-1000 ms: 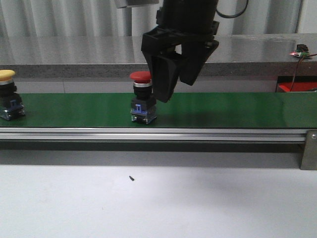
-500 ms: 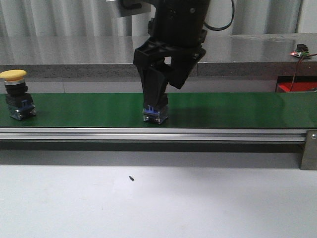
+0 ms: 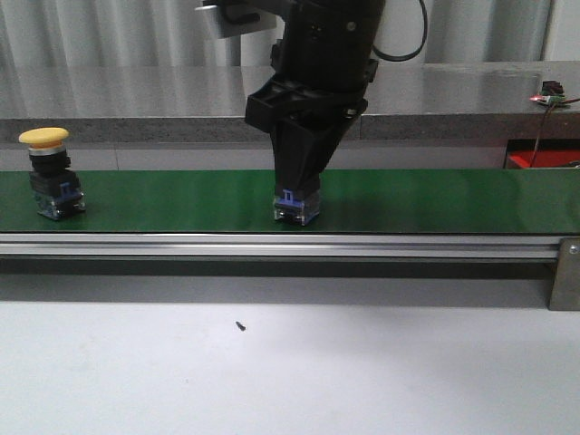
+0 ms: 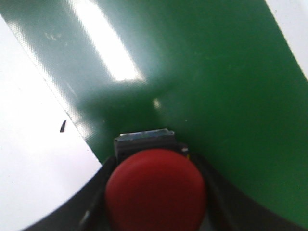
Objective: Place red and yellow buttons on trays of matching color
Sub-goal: 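Lower the right gripper onto the red button on the belt and grasp, then carry the red button into the red tray and open the right gripper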
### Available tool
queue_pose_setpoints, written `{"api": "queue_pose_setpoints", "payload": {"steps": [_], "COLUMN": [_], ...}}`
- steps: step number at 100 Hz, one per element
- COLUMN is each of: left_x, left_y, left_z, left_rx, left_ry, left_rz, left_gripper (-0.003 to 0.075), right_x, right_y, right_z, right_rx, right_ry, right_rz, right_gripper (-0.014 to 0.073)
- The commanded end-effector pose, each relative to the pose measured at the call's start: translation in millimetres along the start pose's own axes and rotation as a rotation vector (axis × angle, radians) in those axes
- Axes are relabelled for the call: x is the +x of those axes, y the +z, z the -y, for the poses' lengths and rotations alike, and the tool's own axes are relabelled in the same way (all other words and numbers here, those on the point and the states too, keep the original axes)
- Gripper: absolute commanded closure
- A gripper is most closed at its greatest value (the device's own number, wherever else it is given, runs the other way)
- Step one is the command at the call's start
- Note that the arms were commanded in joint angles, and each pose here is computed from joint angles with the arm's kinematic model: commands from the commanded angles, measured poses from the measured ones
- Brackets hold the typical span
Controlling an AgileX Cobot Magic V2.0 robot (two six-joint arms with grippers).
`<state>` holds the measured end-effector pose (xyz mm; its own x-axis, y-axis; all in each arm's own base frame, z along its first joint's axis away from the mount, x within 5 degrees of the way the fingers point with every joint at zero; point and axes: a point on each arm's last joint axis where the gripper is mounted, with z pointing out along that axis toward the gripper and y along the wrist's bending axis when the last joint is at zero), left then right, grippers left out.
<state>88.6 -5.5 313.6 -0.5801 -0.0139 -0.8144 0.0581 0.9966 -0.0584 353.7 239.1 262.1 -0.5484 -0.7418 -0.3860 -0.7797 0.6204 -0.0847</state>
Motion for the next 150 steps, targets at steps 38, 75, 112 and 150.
{"api": "queue_pose_setpoints", "payload": {"steps": [38,75,112,150], "left_x": [-14,-14,-14,-14], "left_y": [-5,-5,-5,-5], "left_z": [1,1,1,1], "left_rx": [0.006,0.006,0.006,0.006], "left_ry": [-0.007,-0.007,-0.007,-0.007], "left_rz": [0.100,0.100,0.100,0.100], "left_gripper": [0.0740,0.0740,0.0740,0.0740], "right_x": [44,122,197,225], "right_y": [-97,-126,-131,-80], "right_z": [103,191,247,276], "right_rx": [0.200,0.357,0.441,0.414], "right_ry": [0.278,0.589,0.944,1.020], "right_rz": [0.165,0.160,0.138,0.064], "right_gripper": [0.0405,0.0405,0.0405,0.0405]}}
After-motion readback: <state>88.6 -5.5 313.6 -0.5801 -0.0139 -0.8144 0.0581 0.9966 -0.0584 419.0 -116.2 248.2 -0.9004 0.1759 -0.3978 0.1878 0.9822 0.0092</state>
